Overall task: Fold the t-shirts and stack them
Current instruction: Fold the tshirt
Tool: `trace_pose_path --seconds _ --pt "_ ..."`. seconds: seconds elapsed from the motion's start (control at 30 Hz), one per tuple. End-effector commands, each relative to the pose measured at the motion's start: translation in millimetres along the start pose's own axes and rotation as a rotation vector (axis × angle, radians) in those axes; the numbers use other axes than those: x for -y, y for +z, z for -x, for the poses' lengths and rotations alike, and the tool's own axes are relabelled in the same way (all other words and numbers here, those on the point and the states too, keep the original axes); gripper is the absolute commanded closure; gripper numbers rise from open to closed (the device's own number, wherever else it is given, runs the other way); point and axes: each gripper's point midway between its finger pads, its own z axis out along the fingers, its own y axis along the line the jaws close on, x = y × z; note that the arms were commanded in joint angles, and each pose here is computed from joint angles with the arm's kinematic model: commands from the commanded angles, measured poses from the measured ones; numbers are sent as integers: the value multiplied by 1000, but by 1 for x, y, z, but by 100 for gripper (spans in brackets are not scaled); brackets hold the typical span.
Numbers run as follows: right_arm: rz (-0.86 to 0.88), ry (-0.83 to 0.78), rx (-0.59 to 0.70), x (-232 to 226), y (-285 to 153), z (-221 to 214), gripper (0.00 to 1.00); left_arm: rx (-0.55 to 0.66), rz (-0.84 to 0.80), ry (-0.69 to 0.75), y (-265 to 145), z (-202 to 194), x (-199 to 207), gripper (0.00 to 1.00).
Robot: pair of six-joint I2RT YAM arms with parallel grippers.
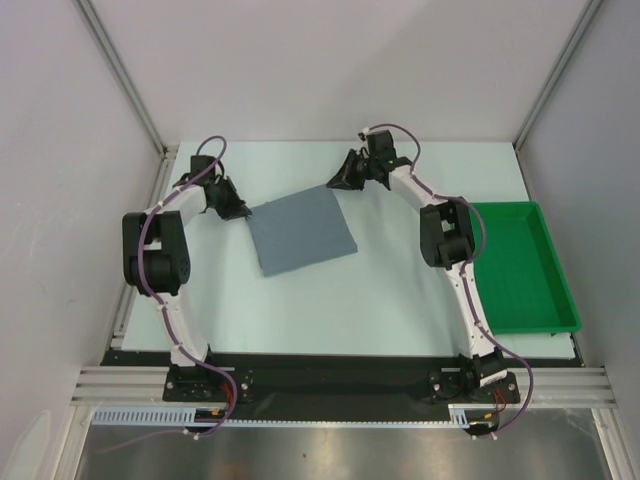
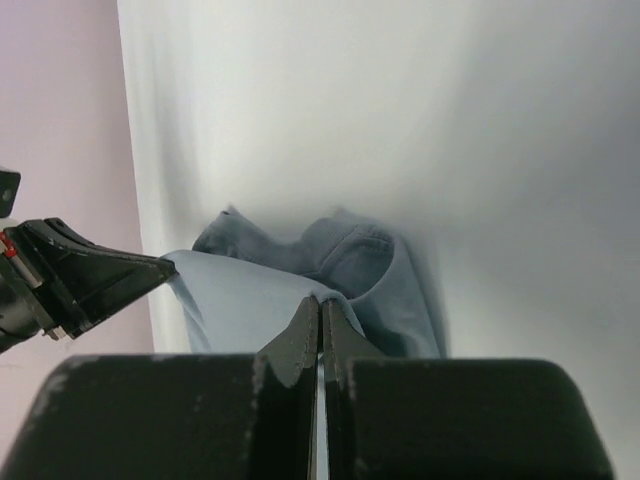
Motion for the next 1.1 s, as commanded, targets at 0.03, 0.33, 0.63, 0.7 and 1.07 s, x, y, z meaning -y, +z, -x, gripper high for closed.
trace_pose_path --seconds 0.03,0.33,0.63,0.7,1.07 --pt "63 -22 116 -11 -3 41 97 60 3 -3 5 16 -8 100" --pt "37 -36 87 -11 -2 40 55 128 54 0 -3 38 -15 54" --pt "-371 -157 -12 4 -108 16 36 257 12 56 -94 44 17 24" --pt "-438 -163 -56 5 -133 -3 34 250 -70 66 -115 30 35 37" --pt "-252 -259 -211 -52 -176 -116 28 144 -210 160 -143 -84 64 29"
